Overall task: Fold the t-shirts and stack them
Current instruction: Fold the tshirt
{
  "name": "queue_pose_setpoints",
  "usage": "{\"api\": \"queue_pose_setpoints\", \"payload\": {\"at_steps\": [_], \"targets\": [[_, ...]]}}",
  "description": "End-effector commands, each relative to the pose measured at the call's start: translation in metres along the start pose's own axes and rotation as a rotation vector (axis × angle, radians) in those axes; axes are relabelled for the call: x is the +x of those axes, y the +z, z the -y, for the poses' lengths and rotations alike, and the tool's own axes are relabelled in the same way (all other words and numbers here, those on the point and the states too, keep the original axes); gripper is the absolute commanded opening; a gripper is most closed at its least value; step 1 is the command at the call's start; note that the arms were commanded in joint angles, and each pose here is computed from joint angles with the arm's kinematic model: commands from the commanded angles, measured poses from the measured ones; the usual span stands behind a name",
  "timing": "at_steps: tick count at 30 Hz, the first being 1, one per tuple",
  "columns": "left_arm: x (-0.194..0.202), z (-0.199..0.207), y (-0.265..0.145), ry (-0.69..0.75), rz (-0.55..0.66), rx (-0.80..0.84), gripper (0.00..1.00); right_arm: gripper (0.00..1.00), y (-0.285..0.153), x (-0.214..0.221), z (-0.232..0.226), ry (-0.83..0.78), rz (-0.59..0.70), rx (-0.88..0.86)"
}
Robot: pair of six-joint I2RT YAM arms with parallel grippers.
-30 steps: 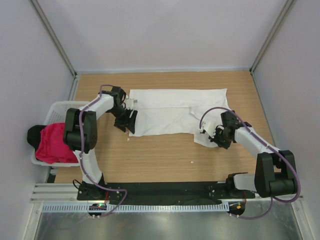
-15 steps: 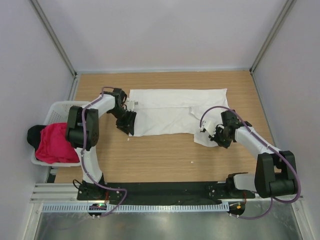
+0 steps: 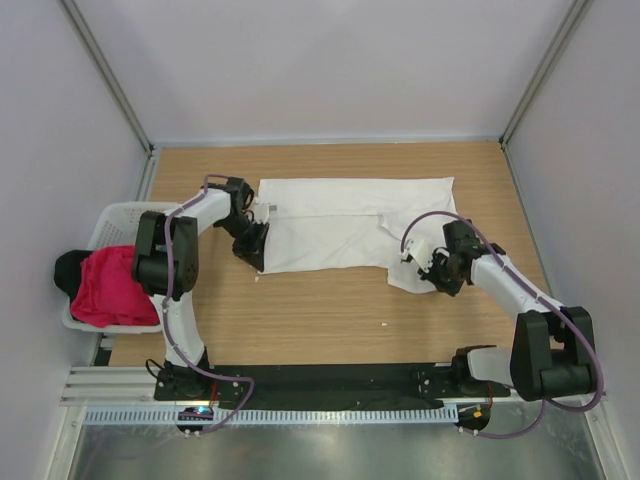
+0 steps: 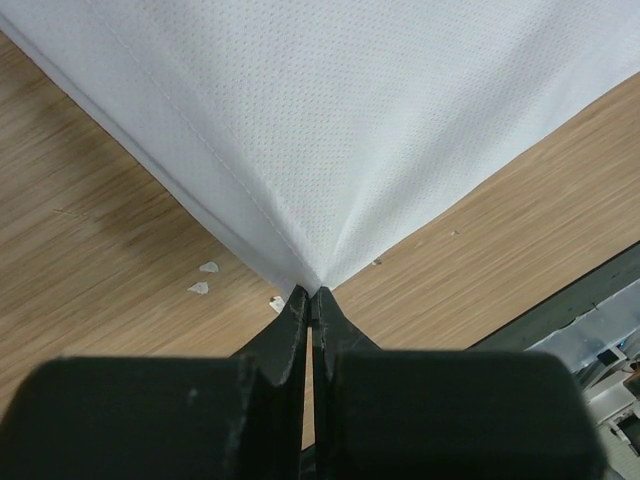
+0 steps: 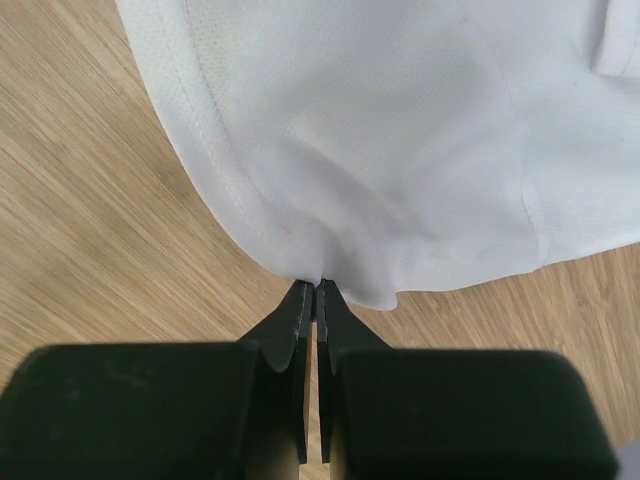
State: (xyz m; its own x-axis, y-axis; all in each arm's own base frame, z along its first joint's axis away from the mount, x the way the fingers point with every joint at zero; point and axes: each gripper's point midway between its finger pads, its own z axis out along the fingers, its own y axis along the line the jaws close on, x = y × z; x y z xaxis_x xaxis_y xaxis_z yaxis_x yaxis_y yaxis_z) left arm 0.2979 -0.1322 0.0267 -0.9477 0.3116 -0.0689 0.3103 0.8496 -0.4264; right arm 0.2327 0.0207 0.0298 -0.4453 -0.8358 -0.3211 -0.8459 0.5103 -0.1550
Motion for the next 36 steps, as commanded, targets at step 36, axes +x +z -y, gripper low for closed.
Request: {"api": "queue_pose_setpoints", "payload": {"at_steps": [36], "targets": [[-0.144, -0.008, -0.104, 0.141, 0.225, -0.039, 0.00, 0.01, -0.066, -0.160, 0.211, 0.084, 0.298, 0.405]]}}
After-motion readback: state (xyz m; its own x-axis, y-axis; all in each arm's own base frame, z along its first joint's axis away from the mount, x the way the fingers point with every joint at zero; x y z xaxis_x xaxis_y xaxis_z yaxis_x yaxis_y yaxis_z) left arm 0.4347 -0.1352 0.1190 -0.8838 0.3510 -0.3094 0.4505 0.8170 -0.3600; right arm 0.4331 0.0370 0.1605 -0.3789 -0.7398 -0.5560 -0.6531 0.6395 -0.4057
